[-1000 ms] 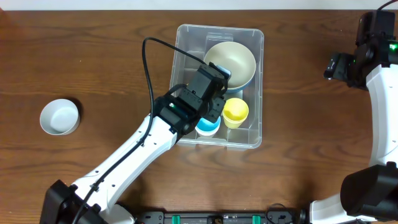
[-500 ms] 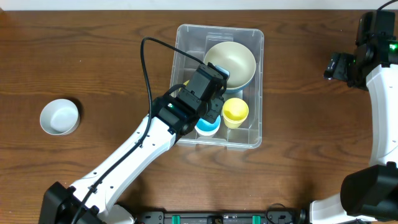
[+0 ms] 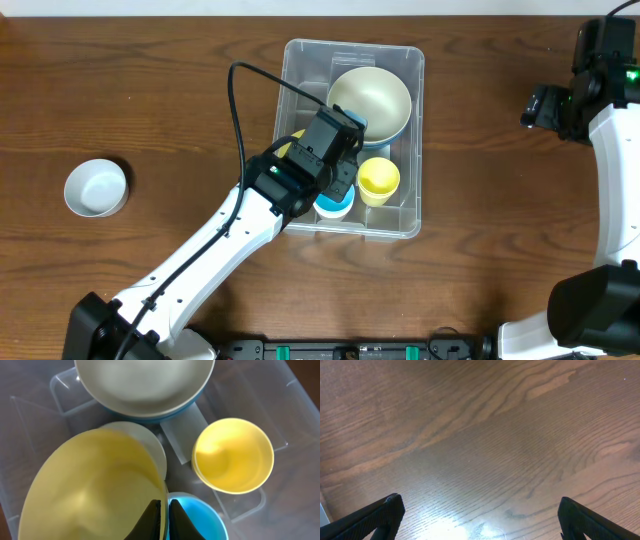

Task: Pack container
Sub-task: 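Lower the yellow bowl onto the white bowl and open left gripper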

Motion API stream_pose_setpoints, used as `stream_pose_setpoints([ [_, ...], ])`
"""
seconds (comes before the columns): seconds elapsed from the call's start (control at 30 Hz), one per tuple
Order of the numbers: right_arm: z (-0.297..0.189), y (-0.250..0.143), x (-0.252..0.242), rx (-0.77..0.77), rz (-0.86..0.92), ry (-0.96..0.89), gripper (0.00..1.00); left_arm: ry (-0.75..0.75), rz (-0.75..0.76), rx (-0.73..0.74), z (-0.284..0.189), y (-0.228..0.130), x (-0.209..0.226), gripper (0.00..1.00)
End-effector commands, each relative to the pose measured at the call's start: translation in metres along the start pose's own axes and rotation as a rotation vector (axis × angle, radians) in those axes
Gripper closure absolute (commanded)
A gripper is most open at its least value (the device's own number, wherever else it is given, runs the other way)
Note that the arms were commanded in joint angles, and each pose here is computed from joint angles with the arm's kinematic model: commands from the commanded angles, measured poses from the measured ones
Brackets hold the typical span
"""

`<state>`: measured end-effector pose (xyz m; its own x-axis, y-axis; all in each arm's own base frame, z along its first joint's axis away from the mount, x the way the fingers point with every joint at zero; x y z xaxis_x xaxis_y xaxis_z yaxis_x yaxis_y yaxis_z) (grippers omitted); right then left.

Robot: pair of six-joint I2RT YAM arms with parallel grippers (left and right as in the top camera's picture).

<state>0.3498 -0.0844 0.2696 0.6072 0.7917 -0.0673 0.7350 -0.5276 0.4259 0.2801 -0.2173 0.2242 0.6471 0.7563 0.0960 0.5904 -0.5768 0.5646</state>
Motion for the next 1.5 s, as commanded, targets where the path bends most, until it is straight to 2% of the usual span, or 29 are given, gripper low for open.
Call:
stream_pose_setpoints([
  [0.0, -0.009, 0.004, -0.003, -0.025, 0.028, 0.01, 0.01, 0.012, 0.003, -0.026, -0.011, 0.006, 0.003, 0.91],
  [0.3, -0.009, 0.004, -0.003, -0.025, 0.028, 0.01, 0.01, 0.02, 0.03, -0.024, -0.011, 0.006, 0.004, 0.94],
  [0.53, -0.009, 0.004, -0.003, -0.025, 0.028, 0.01, 0.01, 0.147, 0.069, -0.062, -0.018, 0.014, 0.017, 0.94],
  [0.73, -0.009, 0.004, -0.003, -0.025, 0.028, 0.01, 0.01, 0.153, 0.098, -0.102, -0.02, 0.021, 0.018, 0.94],
  [1.47, -0.009, 0.004, -0.003, -0.025, 0.028, 0.009, 0.01, 0.153, 0.098, -0.099, 0.001, 0.026, 0.017, 0.94],
])
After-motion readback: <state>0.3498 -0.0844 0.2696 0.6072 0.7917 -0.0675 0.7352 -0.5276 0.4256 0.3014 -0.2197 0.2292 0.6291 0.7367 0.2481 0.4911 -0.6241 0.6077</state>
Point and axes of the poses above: each gripper's point midway between its finger pads, its own z axis out along the fingers, its own x axis along the line the jaws close on, y = z × x, the point moved 7 cm from there along -z, back along the fingers, and after that the axes turned 11 degrees about z, right-handed, at the moved point
